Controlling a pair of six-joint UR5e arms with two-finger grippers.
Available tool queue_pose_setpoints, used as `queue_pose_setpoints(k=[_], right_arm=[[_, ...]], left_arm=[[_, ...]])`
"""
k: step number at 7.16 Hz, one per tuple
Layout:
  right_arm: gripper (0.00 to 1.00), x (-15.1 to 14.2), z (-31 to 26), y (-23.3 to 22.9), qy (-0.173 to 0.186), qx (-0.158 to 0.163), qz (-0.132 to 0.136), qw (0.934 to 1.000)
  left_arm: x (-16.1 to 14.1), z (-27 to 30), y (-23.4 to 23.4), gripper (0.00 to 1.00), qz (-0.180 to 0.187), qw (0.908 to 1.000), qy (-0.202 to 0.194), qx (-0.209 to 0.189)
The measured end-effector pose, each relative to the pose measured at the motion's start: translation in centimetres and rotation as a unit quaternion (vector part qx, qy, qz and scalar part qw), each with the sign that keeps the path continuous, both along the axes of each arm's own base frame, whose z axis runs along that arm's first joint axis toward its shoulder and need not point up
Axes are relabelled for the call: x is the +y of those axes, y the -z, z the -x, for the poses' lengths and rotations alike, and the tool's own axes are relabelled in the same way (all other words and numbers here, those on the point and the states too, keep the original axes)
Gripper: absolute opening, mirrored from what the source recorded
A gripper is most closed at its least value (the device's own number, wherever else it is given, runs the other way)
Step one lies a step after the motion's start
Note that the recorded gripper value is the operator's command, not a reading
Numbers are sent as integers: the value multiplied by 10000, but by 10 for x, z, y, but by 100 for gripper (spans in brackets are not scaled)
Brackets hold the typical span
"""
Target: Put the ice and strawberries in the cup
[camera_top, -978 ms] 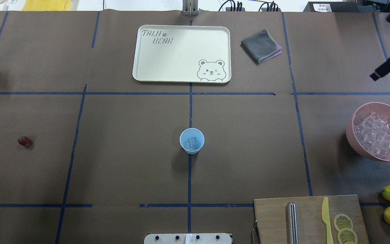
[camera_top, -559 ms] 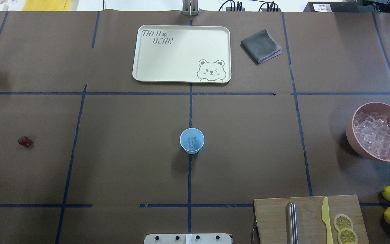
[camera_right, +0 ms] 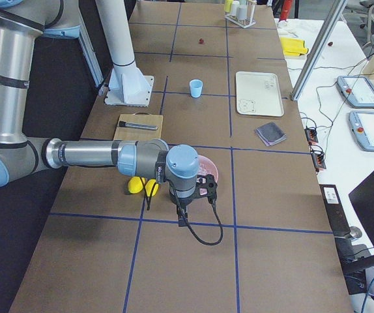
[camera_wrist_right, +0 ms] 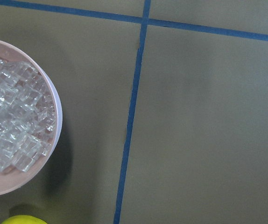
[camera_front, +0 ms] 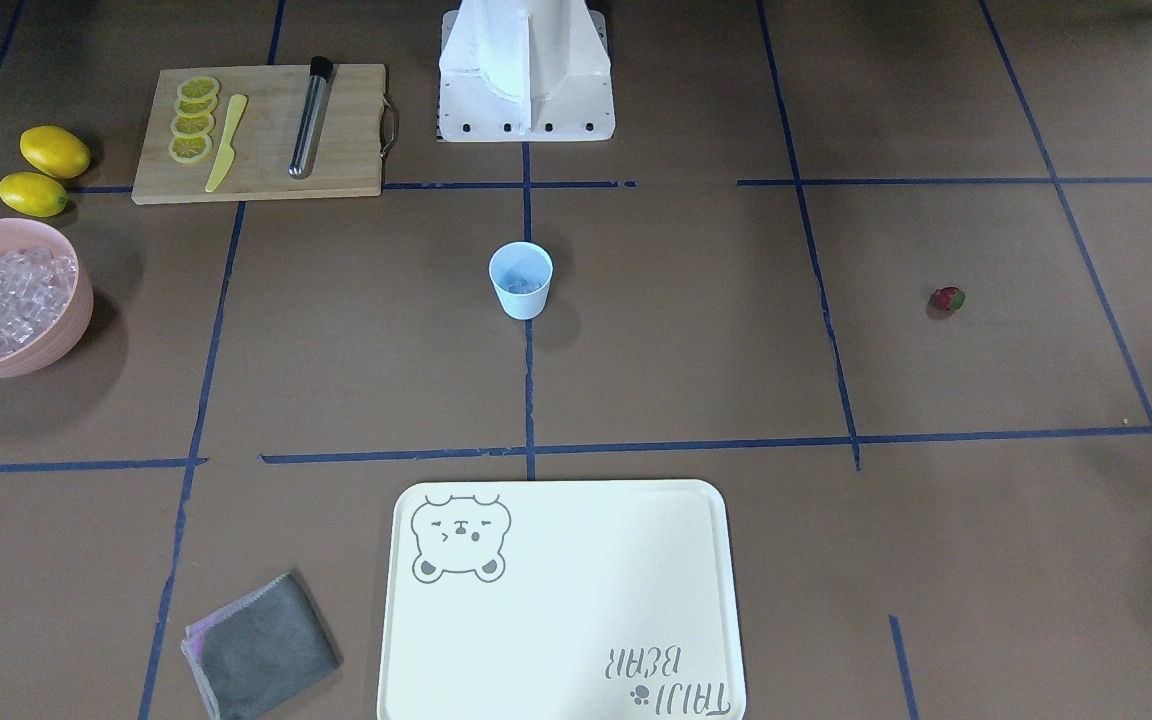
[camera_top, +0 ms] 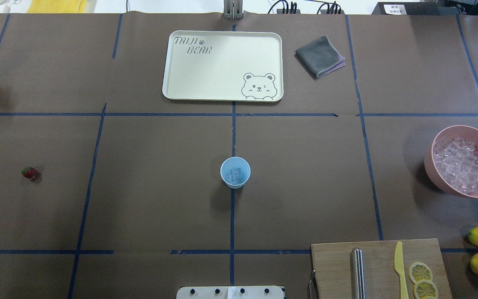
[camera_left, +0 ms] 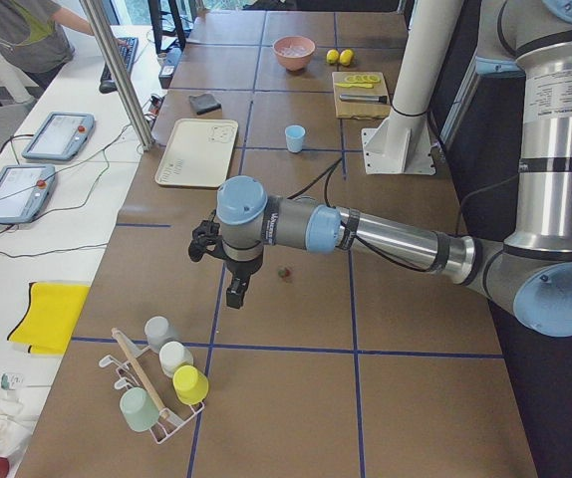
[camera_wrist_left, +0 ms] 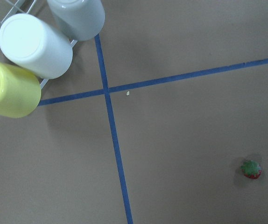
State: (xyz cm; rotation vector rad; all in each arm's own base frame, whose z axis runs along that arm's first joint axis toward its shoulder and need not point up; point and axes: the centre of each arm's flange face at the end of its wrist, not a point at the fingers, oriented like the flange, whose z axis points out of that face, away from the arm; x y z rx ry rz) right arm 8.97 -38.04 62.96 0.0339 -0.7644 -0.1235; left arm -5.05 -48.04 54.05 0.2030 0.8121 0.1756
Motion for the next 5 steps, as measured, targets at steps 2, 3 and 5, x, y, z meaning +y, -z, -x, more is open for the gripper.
queue_pose_setpoints(k=[2, 3, 5], right_arm=[[99, -1, -2, 1, -28, 3, -6, 10000], [99, -1, -2, 1, -31, 3, 0, 10000], [99, -1, -2, -1, -33, -3, 16, 10000]], left_arm=[[-5, -3, 17, 100, -105, 9999, 76, 26], [-4, -17, 31, 100, -99, 9999, 118, 58], [2, -77, 54, 100, 264, 9995, 85, 164]])
